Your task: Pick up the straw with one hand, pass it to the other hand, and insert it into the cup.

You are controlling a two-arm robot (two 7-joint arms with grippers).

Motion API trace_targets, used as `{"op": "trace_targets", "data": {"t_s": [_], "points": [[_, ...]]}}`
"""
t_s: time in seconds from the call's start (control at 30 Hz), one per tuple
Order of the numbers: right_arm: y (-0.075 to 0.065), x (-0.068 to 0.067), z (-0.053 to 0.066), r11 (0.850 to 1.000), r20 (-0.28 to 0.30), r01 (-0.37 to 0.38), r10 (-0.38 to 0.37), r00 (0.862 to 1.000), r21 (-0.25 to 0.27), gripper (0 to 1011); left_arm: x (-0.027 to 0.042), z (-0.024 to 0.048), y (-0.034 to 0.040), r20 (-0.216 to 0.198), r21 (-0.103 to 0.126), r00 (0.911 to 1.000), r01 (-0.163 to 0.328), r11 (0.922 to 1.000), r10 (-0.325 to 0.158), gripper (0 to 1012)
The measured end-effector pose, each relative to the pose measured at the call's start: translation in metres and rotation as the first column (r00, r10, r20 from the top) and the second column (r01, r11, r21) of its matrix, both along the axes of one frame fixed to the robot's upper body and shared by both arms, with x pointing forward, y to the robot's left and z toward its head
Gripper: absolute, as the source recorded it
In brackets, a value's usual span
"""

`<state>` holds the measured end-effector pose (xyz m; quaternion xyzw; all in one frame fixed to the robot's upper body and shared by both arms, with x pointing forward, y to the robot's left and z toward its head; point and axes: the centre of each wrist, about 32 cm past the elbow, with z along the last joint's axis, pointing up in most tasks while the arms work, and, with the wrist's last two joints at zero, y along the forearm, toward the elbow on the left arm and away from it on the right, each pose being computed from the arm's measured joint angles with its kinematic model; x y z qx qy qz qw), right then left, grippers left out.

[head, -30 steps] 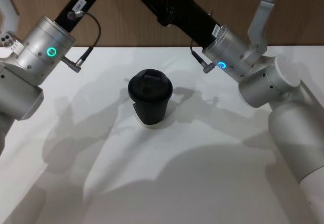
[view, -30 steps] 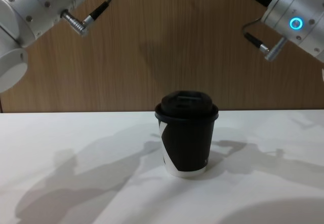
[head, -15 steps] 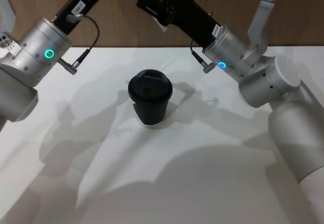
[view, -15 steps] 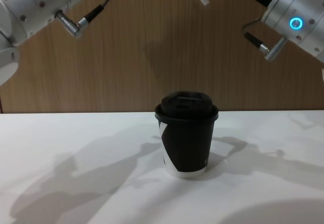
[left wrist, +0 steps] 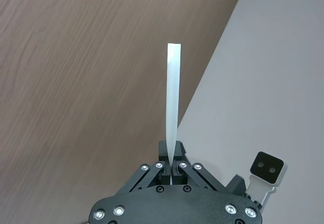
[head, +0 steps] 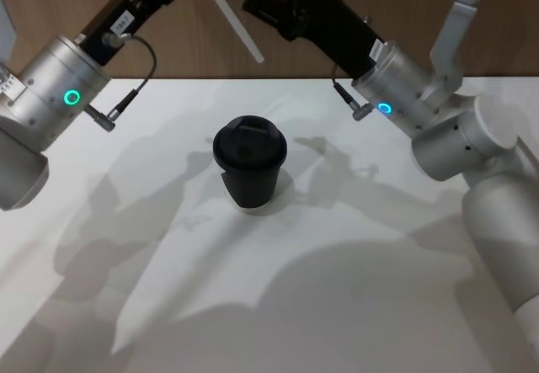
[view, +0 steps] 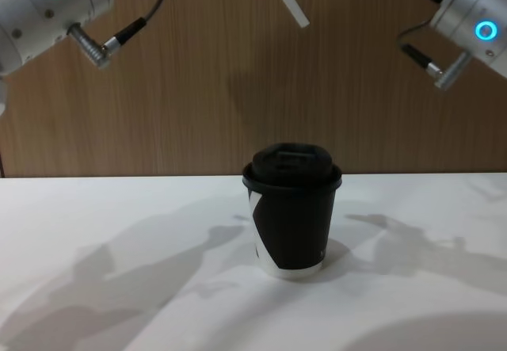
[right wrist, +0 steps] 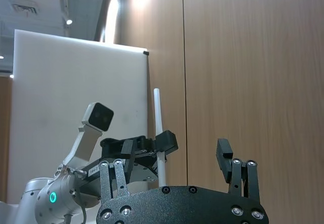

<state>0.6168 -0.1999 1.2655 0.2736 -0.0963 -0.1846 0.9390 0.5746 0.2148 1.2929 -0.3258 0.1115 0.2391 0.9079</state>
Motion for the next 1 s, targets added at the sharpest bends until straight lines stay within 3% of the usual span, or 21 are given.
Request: {"op": "trace_targets", "data": {"t_s": [0.43, 1.0], "points": [[-0.018, -0.019, -0.004, 0.999, -0.021, 0.033, -0.034, 0.999, -0.011, 1001, -0.0056, -0.0014, 0.0061, -0.005, 0.049, 0.9999, -0.014, 0.9987, 0.014, 18], [-0.029, -0.039, -0.015, 0.997, -0.069, 0.067, -0.070, 0.995, -0.035, 1001, -0.0132, -0.0026, 0.0123, -0.004, 0.156, 0.9997, -0.024, 0.9875, 0.025, 18]]}}
